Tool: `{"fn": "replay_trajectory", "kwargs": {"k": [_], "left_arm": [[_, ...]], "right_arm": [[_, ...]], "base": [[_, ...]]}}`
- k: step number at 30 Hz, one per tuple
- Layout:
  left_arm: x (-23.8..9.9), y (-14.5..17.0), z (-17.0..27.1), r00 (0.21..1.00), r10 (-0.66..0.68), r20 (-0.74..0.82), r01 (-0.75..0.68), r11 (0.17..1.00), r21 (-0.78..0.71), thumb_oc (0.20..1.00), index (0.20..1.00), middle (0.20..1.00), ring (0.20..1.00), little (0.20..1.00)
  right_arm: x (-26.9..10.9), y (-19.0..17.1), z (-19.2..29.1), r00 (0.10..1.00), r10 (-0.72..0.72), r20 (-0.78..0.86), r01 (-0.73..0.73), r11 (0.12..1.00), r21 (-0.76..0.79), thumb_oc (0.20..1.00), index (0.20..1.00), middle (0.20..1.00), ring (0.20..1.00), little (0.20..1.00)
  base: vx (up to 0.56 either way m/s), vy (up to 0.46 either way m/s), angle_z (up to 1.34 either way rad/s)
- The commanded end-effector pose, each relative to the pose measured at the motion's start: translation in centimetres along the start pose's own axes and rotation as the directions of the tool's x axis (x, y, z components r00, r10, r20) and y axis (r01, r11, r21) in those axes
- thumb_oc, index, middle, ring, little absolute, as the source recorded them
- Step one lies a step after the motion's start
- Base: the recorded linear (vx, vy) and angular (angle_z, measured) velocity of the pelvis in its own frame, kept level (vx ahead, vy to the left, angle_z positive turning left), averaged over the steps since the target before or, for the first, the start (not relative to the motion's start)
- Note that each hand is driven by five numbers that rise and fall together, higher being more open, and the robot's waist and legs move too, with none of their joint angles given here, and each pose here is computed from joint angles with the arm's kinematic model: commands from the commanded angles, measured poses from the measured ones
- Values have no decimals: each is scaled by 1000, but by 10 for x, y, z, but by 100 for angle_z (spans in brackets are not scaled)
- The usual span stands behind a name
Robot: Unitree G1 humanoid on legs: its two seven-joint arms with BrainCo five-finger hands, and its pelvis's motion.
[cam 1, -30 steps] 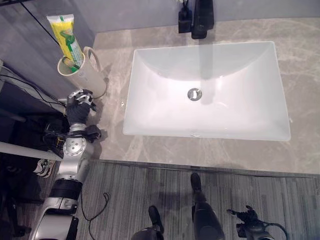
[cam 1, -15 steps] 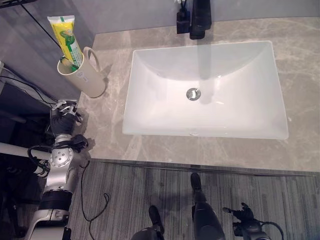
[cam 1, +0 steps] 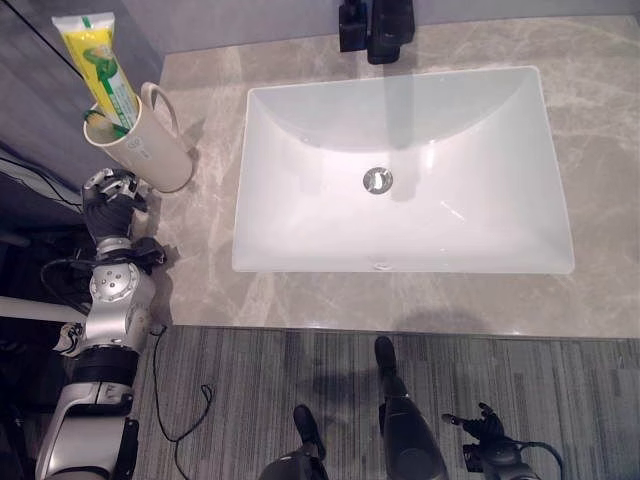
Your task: Put brush and paste in cup on sink, flatten towel.
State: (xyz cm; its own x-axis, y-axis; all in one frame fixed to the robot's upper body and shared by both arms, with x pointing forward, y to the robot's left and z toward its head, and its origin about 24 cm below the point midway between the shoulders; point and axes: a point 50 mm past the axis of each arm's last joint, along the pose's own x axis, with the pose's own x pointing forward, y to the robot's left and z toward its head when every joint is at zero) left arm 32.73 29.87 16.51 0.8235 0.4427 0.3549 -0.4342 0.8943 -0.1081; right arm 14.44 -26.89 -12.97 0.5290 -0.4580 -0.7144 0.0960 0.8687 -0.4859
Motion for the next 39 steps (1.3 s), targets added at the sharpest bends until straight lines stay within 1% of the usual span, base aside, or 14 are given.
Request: {"fn": "replay_trajectory", "kwargs": {"k": [1, 12, 17, 19, 22, 25, 30, 35, 39], "left_arm": [[8, -2, 5, 1000, -19, 20, 18, 1000, 24, 200, 200, 200, 200, 200], [17, -21, 16, 997, -54, 59, 53, 998, 24, 200, 200, 200, 200, 200], [19, -35, 20, 995, -71, 72, 71, 997, 7, 200, 200, 200, 200, 200], [16, -45, 24, 990, -97, 99, 98, 995, 0, 200, 200, 200, 200, 200], [3, -61, 25, 980, -158, 123, 160, 987, -12, 200, 200, 200, 200, 200], [-8, -64, 20, 976, -180, 121, 185, 982, -26, 200, 200, 200, 200, 200], [-18, -54, 7, 983, -166, 80, 167, 986, -16, 200, 200, 200, 200, 200], [-33, -37, -9, 990, -138, 21, 138, 990, -26, 200, 200, 200, 200, 200], [-42, -35, -13, 990, -141, 15, 142, 989, -52, 200, 200, 200, 200, 200]], "right_arm": [[1, 7, 13, 999, -8, 40, 7, 1000, 24, 1000, 1000, 1000, 1000, 1000], [1, 7, 24, 996, -29, 81, 26, 999, 29, 1000, 1000, 1000, 1000, 1000], [1, 9, 26, 995, -27, 92, 24, 999, 27, 1000, 1000, 1000, 1000, 1000], [1, 11, 25, 996, -27, 85, 25, 999, 26, 1000, 1000, 1000, 1000, 1000], [0, 13, 18, 998, -20, 56, 19, 1000, 20, 1000, 1000, 1000, 1000, 1000], [0, 12, 16, 999, -21, 41, 20, 1000, 24, 1000, 1000, 1000, 1000, 1000], [1, 10, 17, 999, -21, 43, 20, 1000, 22, 1000, 1000, 1000, 1000, 1000], [2, 9, 19, 999, -20, 46, 19, 1000, 21, 1000, 1000, 1000, 1000, 1000], [3, 9, 19, 999, -13, 41, 13, 1000, 7, 1000, 1000, 1000, 1000, 1000]], "base": [[0, 0, 0], [1, 0, 0], [2, -5, -4], [4, -4, -2], [9, -9, -5], [10, 4, -5], [-4, 1, 1], [-27, 8, 3], [-48, 11, 4]]}}
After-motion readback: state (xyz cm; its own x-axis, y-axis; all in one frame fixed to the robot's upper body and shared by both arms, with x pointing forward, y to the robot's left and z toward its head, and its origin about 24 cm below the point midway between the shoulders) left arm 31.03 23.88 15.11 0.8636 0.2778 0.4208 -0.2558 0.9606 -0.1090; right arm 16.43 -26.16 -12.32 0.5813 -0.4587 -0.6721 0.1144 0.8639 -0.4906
